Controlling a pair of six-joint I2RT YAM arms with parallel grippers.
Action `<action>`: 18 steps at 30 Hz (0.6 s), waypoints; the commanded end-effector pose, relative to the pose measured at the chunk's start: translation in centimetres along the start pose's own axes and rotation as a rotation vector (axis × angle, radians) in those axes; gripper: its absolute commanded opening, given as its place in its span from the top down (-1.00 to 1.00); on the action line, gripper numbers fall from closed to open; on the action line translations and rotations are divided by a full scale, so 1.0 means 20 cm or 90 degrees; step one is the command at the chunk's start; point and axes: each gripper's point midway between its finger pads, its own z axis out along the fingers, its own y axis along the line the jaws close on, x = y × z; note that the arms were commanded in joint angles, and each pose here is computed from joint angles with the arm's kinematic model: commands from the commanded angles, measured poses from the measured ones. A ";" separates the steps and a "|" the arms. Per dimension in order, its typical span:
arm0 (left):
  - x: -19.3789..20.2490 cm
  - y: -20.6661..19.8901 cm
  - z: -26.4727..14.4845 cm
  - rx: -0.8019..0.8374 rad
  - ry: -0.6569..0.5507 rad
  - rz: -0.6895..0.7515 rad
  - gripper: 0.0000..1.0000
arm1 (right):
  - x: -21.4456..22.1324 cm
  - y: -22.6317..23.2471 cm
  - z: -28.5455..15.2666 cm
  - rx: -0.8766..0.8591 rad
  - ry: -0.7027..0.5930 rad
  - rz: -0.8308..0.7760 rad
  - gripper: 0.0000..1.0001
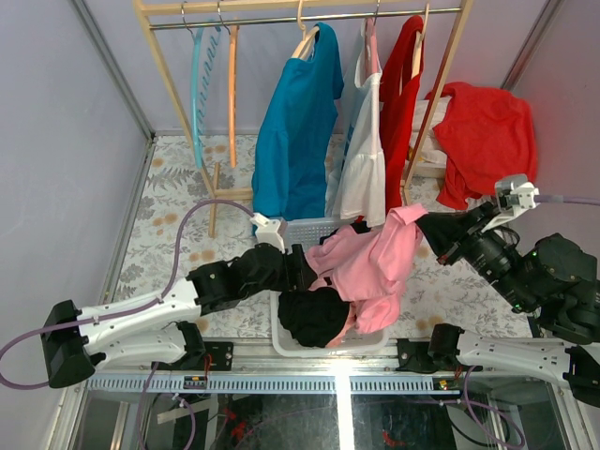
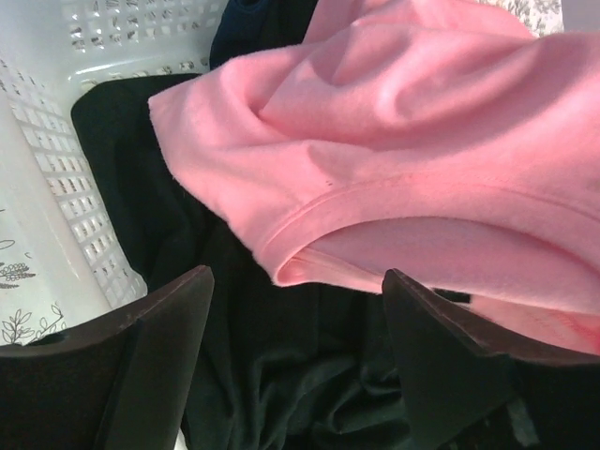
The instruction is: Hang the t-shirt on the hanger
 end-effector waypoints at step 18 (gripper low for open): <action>0.03 -0.29 0.09 0.136 -0.002 0.073 -0.62 | -0.21 0.02 -0.01 -0.001 -0.079 0.011 1.00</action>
